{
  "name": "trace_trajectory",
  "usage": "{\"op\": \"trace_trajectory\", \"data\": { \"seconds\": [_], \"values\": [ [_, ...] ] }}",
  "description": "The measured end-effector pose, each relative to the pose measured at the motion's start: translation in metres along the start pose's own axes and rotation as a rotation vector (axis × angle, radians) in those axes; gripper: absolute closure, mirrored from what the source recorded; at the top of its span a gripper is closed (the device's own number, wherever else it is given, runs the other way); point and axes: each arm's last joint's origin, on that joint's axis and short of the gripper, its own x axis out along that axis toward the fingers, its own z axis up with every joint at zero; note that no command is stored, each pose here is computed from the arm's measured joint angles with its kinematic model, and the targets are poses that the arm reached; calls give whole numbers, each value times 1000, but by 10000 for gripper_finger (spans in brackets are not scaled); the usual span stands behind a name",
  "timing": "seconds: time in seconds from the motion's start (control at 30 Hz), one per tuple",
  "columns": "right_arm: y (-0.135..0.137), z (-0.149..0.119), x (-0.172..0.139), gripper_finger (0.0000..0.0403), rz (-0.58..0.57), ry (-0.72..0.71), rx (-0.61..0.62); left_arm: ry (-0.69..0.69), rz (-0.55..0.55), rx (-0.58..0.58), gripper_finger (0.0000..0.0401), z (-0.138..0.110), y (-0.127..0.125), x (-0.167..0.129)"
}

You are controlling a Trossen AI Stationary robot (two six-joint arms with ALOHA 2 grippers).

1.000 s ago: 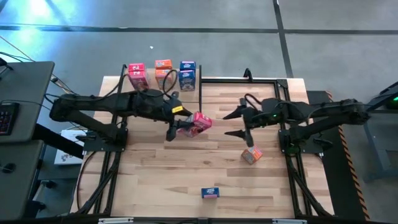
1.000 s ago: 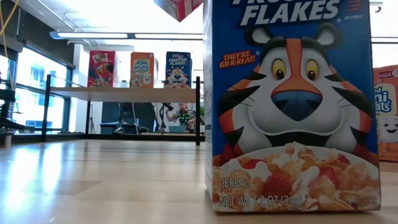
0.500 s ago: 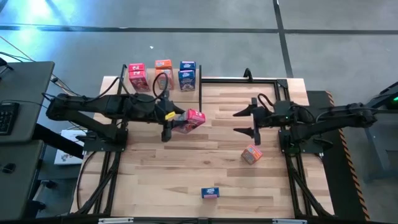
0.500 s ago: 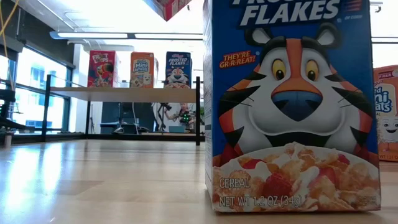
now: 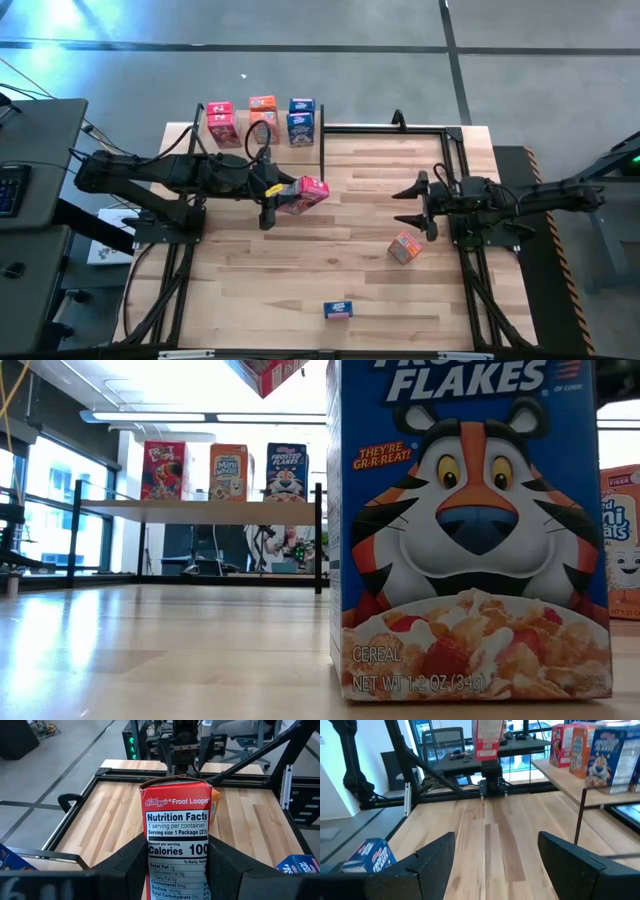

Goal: Stack cereal on shelf
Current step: Put the red cereal box on the the shelf aligned with the other red cereal boxes

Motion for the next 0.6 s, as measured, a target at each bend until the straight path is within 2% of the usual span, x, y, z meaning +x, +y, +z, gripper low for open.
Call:
{"op": "trace_trajectory", "data": {
  "seconds": [0.23,0.4,0.6],
  "values": [
    [-3,-28,-12,125,0,-68,9,-33,16,7,245,3,5,-16],
    [-6,-45,-17,125,8,-132,30,-98,26,-3,245,7,13,-42],
    [-7,-59,-21,125,4,-153,56,-128,102,-16,245,4,23,-68]
  ]
}}
